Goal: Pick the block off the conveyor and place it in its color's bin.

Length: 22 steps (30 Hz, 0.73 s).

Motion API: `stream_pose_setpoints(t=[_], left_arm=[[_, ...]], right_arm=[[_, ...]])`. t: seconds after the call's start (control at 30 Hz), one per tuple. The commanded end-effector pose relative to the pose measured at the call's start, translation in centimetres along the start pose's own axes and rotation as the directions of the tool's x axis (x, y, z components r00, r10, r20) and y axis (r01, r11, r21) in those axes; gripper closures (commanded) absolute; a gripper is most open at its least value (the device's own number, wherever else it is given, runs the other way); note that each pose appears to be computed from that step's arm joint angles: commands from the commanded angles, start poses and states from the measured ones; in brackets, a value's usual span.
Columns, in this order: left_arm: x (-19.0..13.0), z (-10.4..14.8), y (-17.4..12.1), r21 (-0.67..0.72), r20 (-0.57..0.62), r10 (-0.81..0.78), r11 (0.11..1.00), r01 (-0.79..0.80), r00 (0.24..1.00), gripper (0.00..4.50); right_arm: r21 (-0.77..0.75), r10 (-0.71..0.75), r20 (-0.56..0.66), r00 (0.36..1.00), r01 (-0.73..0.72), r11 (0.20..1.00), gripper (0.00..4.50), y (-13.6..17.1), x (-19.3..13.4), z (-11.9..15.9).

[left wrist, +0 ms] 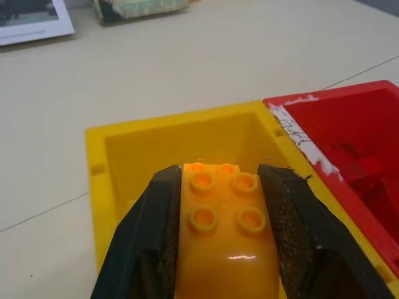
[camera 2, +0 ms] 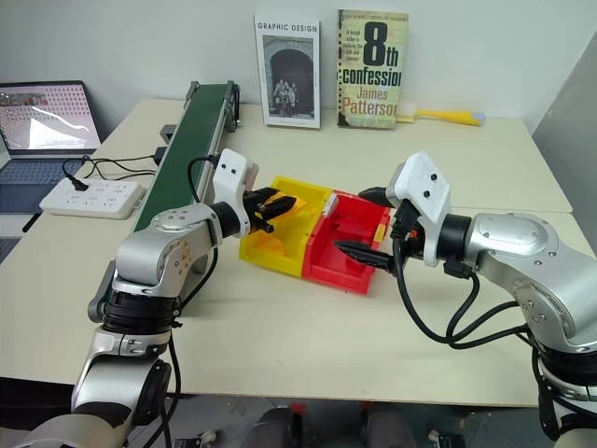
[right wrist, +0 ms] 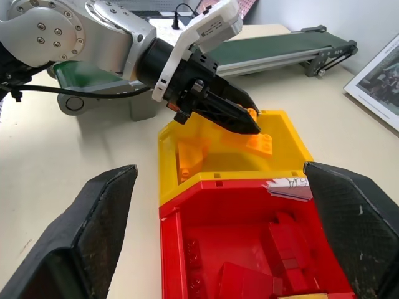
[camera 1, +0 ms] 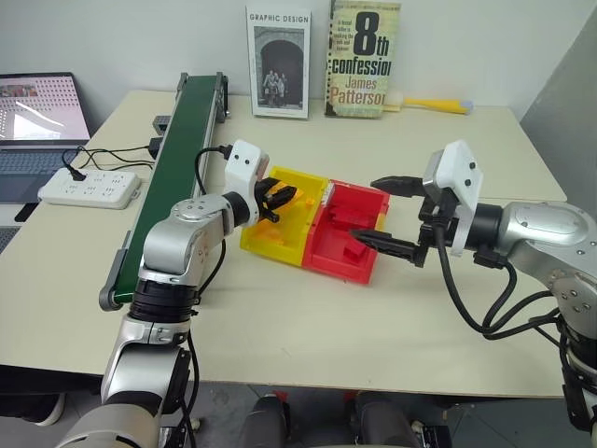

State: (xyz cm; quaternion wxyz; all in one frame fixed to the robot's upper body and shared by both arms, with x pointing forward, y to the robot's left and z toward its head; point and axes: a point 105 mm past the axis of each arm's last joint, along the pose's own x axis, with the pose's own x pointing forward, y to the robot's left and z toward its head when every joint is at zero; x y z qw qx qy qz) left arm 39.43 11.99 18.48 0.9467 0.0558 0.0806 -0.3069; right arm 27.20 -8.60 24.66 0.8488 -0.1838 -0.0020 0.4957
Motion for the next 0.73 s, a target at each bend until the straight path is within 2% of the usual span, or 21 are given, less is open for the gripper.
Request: stream_pose_setpoints(t=[0.03, 0.13, 0.2, 0.23, 0.3, 0.43, 0.6, 0.73], left_arm=[[-0.2, 2.3, -0.1, -0.001, 0.089, -0.017, 1.000, 0.017, 0.996, 1.55], [-0.4, 2.8, 0.1, -0.005, 0.107, -0.010, 1.000, 0.011, 0.994, 0.87], [-0.6, 3.0, 0.1, -0.004, 0.114, -0.016, 1.000, 0.016, 0.993, 0.61], [-1.2, 3.2, 0.4, 0.008, 0.114, -0.015, 1.000, 0.014, 0.993, 0.32], [-2.5, 3.4, 1.3, 0.058, 0.094, 0.002, 0.998, -0.007, 0.996, 0.06], [-6.7, 3.6, 3.9, 0.169, 0.009, 0.026, 0.985, -0.027, 1.000, 0.06], [-12.3, 2.6, 5.2, 0.260, -0.126, -0.006, 0.965, 0.038, 0.992, 0.06], [-13.5, 2.9, 5.3, 0.279, -0.123, 0.000, 0.960, 0.035, 0.992, 0.06]], right_arm=[[-0.037, -0.037, 0.042, 0.998, 0.038, 0.999, 0.00, -0.2, -0.5, 1.5], [-0.027, -0.047, 0.036, 0.998, 0.048, 0.998, 0.00, -0.5, -0.5, 1.1], [-0.024, -0.054, 0.031, 0.998, 0.055, 0.998, 0.00, -0.7, -0.5, 0.9], [-0.021, -0.054, 0.029, 0.998, 0.054, 0.998, 0.00, -0.8, -0.5, 0.8], [-0.024, -0.053, 0.021, 0.998, 0.053, 0.998, 0.00, -1.1, -0.6, 0.5], [-0.027, -0.073, -0.008, 0.997, 0.073, 0.997, 0.00, -3.1, -1.2, -0.4], [-0.054, -0.109, -0.043, 0.993, 0.106, 0.993, 0.00, -5.2, -1.6, -1.7], [-0.043, -0.090, -0.035, 0.995, 0.088, 0.995, 0.00, -5.4, -1.4, -2.1]])
